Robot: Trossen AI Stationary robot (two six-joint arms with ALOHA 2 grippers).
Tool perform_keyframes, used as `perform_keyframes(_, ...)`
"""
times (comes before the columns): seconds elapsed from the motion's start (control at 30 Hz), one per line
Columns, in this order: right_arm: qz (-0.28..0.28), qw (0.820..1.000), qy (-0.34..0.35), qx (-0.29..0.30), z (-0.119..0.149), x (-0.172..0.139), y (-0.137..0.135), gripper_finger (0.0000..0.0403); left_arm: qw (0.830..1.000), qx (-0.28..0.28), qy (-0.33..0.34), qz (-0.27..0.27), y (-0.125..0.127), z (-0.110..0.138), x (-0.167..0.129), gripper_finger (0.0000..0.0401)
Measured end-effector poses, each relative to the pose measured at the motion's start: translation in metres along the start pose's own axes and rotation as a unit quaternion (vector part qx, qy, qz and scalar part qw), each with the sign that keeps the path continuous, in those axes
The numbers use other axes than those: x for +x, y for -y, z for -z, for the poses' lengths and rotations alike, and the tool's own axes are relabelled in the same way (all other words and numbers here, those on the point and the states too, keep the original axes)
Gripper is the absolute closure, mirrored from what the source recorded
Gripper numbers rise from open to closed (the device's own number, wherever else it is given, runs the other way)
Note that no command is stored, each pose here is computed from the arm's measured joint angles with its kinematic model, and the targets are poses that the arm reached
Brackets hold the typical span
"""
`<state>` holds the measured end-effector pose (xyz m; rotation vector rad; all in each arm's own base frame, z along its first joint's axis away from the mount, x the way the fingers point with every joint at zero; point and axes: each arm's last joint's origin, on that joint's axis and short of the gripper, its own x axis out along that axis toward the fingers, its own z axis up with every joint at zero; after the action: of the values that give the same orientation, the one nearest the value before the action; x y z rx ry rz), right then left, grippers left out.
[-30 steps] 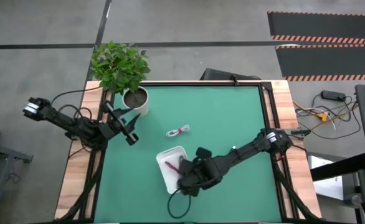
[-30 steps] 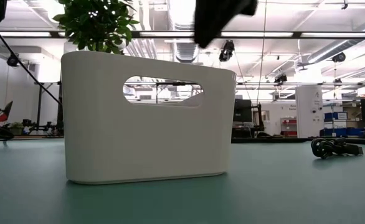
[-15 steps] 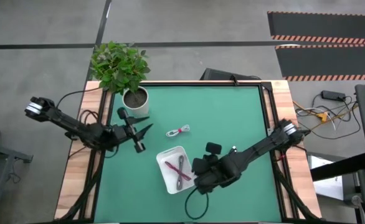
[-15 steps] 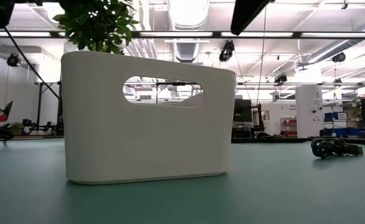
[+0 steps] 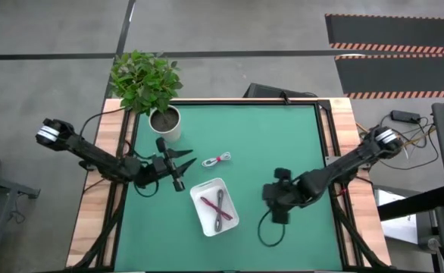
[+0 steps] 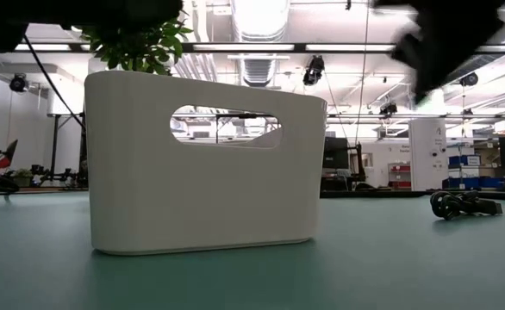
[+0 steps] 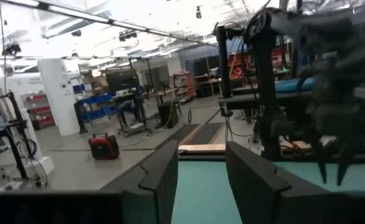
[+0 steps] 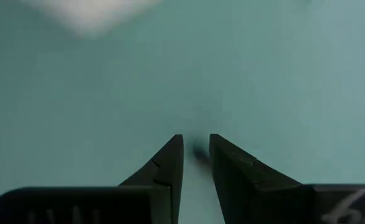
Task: Pick and place USB-C Cables
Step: Put the black charger cable into the white bin
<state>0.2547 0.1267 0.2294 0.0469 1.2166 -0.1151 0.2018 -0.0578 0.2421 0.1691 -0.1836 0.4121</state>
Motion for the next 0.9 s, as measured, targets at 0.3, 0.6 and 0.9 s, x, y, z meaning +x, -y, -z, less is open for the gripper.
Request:
perform_keyframes(0.3, -0.035, 0.994, -0.048, 0.090, 0.048, -0.006, 0.053, 0.0313, 0.999, -0.040, 0.017, -0.018, -0.001, -0.006, 0.002, 0.0283)
perform_keyframes(0.6, 0.002, 0.999, -0.038, -0.023, 0.043, 0.006, 0.056, 0.0232, 0.999, -0.045, 0.020, -0.023, -0.002, -0.007, 0.002, 0.0283)
perform_keyframes(0.9, -0.001, 0.990, -0.084, -0.113, 0.035, 0.047, 0.044, 0.0222, 0.999, -0.041, 0.019, -0.023, -0.002, -0.006, 0.001, 0.0283)
